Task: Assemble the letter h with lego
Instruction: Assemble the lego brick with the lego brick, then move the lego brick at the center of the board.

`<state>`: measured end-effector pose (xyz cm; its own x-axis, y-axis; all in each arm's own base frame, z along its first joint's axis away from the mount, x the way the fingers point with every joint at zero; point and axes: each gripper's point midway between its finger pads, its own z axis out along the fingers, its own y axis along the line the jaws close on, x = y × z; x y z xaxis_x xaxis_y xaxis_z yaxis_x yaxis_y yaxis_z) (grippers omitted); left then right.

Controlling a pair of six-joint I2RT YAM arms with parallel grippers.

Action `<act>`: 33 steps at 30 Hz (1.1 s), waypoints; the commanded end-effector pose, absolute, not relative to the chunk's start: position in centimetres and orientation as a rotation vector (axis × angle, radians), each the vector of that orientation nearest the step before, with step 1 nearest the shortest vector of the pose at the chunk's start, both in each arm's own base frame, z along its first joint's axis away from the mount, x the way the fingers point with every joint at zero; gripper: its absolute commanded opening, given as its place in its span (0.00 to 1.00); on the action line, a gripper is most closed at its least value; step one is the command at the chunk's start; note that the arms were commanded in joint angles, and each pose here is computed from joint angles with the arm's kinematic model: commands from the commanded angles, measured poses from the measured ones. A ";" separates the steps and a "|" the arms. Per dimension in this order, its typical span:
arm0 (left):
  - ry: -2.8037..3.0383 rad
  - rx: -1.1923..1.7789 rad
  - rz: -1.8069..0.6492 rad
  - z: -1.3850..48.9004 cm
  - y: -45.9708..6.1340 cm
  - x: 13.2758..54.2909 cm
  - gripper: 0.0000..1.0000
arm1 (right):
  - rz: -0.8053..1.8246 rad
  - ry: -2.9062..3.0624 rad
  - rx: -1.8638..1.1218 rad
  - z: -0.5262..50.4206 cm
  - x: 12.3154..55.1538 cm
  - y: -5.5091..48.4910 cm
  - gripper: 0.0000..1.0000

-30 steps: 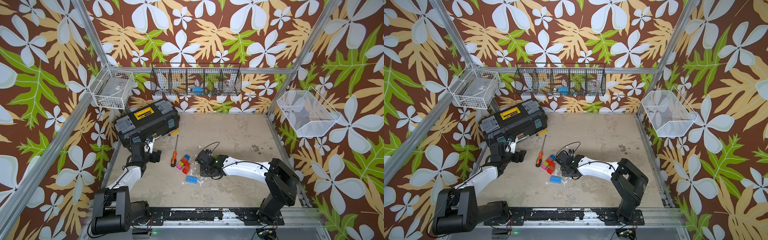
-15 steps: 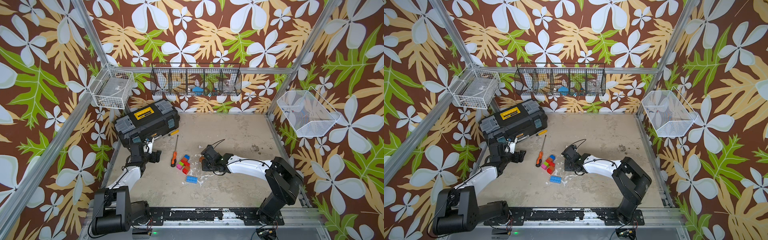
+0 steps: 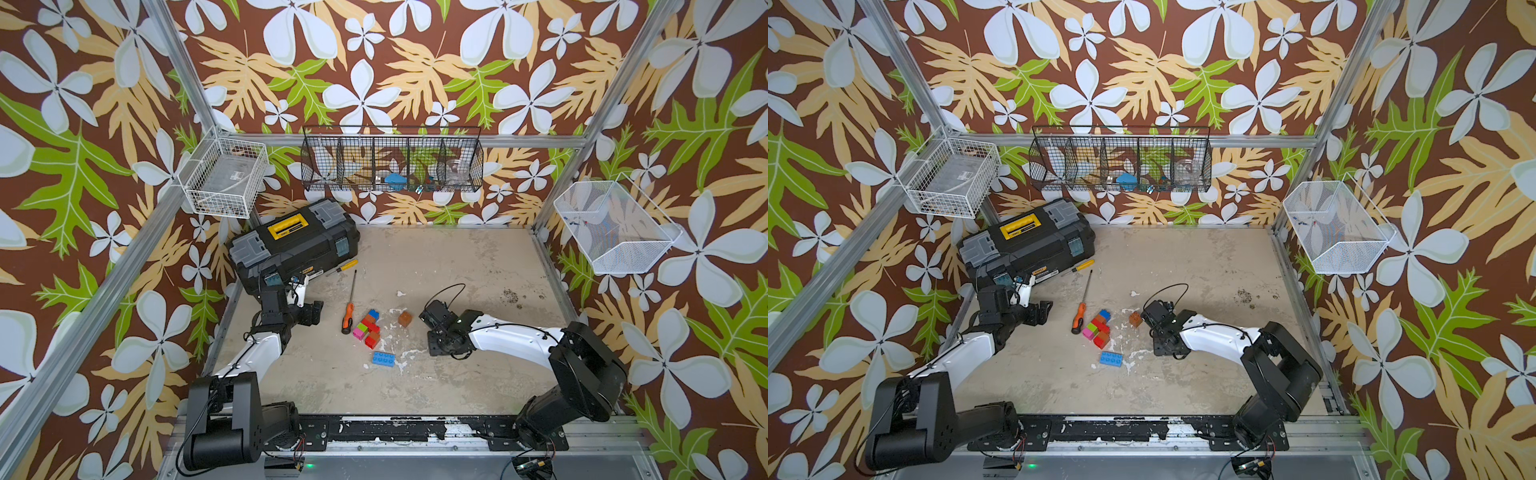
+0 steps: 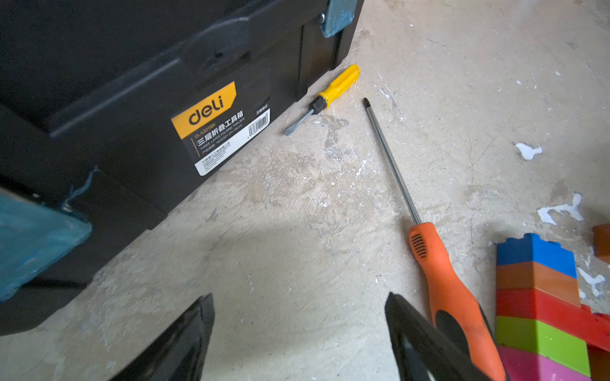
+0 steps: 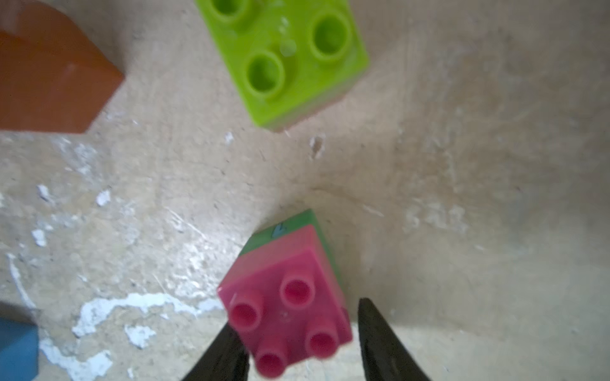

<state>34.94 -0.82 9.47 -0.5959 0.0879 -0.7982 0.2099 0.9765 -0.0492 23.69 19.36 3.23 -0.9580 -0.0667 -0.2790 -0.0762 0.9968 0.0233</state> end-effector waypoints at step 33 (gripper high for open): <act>2.205 0.119 -0.235 9.6 0.5 35.4 0.87 | 0.337 2.361 -1.506 4.7 19.7 36.3 0.67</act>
<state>35.11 0.64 9.22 -0.6130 0.0032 -0.7901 0.1597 0.9798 -0.1199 19.35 35.78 5.11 -0.4379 -0.8111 -0.3877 -0.8886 0.4560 0.0496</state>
